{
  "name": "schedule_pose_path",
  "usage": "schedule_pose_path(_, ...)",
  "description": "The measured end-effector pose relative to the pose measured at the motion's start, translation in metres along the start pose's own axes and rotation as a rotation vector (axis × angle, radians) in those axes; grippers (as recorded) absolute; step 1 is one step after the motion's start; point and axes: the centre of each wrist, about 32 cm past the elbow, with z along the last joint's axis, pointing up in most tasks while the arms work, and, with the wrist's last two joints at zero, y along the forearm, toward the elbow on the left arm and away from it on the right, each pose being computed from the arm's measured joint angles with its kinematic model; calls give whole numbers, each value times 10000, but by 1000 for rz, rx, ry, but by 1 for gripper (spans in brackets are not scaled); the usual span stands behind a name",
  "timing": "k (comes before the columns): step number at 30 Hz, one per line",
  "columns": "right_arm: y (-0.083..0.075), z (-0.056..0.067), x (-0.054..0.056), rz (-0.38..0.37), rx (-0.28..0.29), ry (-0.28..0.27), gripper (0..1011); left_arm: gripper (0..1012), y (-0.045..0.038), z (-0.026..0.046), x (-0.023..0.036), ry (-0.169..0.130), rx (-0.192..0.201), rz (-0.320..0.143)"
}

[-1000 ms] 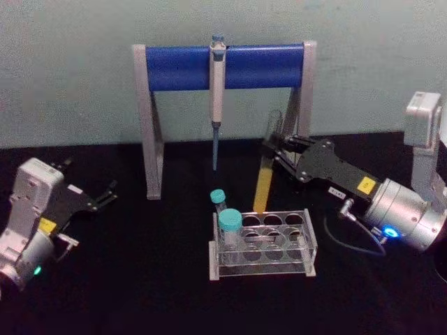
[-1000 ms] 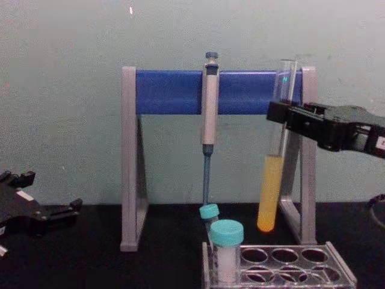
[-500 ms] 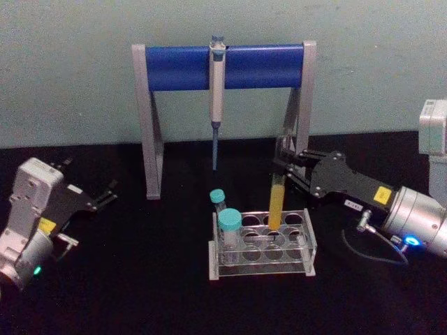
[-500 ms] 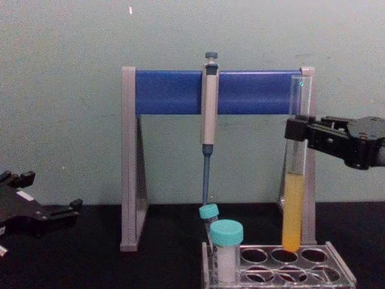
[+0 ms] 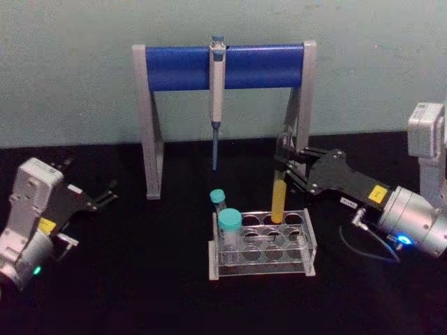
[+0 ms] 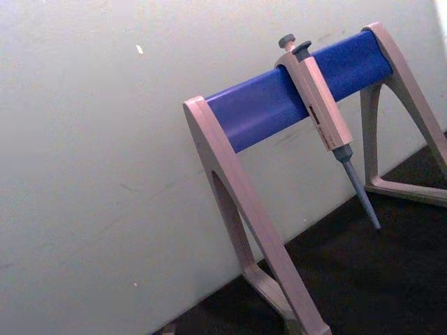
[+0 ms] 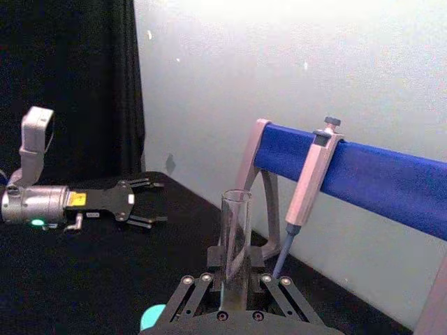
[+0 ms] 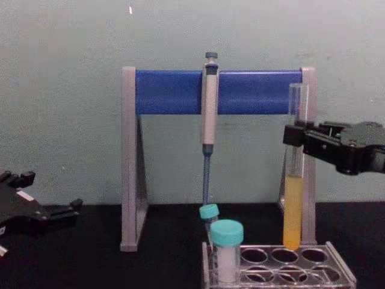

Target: Pick up the test tube from the test tube rack, shake it, then place it back into the test tube rack.

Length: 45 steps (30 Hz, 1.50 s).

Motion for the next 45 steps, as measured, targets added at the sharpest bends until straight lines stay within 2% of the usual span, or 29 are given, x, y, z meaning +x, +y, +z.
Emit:
schedule_pose_path(23, 93, -149, -4, -27, -7, -12, 229, 1001, 0, 0, 0, 0, 0, 0)
schedule_pose_path(45, 127, -239, 10, -20, -16, 6, 229, 1001, 0, 0, 0, 0, 0, 0)
